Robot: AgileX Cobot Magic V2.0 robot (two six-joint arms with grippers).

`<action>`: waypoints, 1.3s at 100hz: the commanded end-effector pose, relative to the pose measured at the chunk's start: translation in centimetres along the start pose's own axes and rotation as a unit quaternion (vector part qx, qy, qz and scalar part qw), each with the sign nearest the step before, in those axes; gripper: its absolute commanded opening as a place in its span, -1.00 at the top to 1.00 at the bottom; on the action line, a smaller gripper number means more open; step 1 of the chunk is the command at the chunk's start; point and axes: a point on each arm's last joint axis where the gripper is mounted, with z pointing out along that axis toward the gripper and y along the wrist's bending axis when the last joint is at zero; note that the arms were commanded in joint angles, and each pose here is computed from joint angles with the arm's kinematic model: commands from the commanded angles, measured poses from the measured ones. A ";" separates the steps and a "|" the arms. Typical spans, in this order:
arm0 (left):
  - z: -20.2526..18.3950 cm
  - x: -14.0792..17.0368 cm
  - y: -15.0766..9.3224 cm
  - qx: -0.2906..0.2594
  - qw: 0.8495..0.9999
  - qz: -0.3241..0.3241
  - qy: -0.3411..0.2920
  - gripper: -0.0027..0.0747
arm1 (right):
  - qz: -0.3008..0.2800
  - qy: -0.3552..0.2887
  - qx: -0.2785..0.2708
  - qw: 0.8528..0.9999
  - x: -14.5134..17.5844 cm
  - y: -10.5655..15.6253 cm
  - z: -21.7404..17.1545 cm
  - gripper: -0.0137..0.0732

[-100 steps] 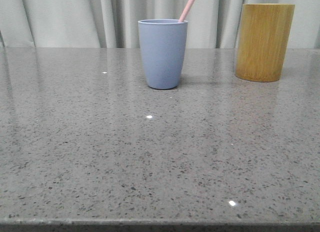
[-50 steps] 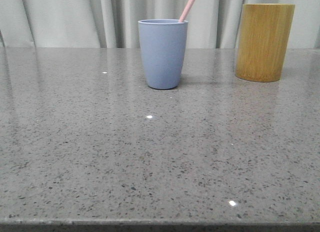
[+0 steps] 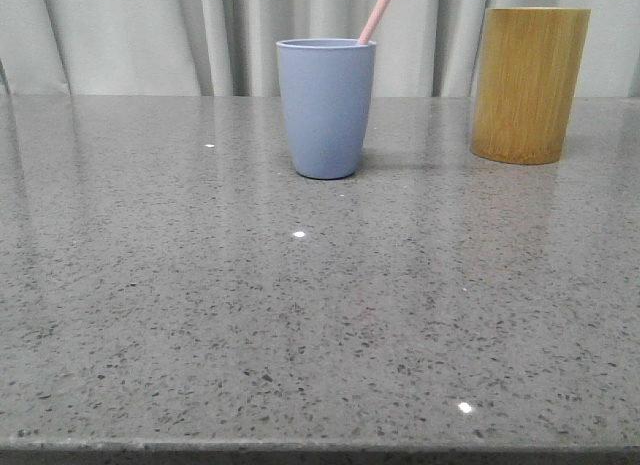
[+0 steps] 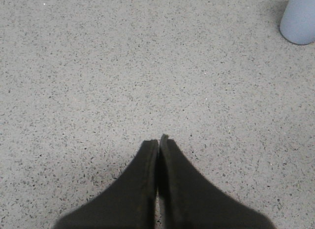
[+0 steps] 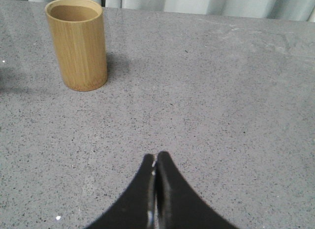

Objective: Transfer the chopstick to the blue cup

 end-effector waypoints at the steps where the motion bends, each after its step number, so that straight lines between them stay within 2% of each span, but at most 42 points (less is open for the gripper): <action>1: -0.7 -1.1 -0.2 0.004 0.999 -0.004 -0.046 0.98 | -0.004 -0.040 0.001 0.999 -1.2 0.0 -0.3 0.97; 48: -0.6 -1.1 -0.2 0.007 0.999 -0.007 -0.047 0.98 | -0.004 -0.040 0.001 0.999 -1.2 0.0 -0.3 0.97; 55: -0.4 -0.9 0.1 -0.008 0.997 0.001 -0.074 0.98 | -0.004 -0.040 0.001 0.999 -1.2 0.0 -0.3 0.97; 66: -0.3 -0.2 0.6 -0.023 0.985 0.004 -0.173 0.98 | -0.004 -0.040 0.001 0.999 -1.2 0.0 -0.3 0.97; 77: -0.1 2.4 1.0 -0.032 0.968 0.002 -0.250 0.98 | -0.004 -0.040 0.001 0.999 -1.2 0.0 -0.3 0.97; 95: 1.8 9.0 1.9 -0.045 0.951 -0.001 -0.306 0.98 | -0.004 -0.040 0.001 0.999 -1.2 0.0 -0.3 0.97; 105: 2.5 12.2 2.3 -0.048 0.937 0.000 -0.346 0.98 | -0.004 -0.040 0.001 0.999 -1.2 0.0 -0.3 0.97; 117: 2.8 14.7 2.4 -0.052 0.924 0.018 -0.377 0.98 | -0.004 -0.040 0.001 0.999 -1.2 0.0 -0.3 0.97; 124: 2.7 15.5 2.4 -0.052 0.914 0.025 -0.402 0.98 | -0.004 -0.040 0.001 0.999 -1.2 0.0 -0.3 0.97; 130: 2.9 15.7 2.5 -0.053 0.912 0.026 -0.407 0.98 | -0.004 -0.039 0.001 0.999 -1.2 0.0 -0.2 0.97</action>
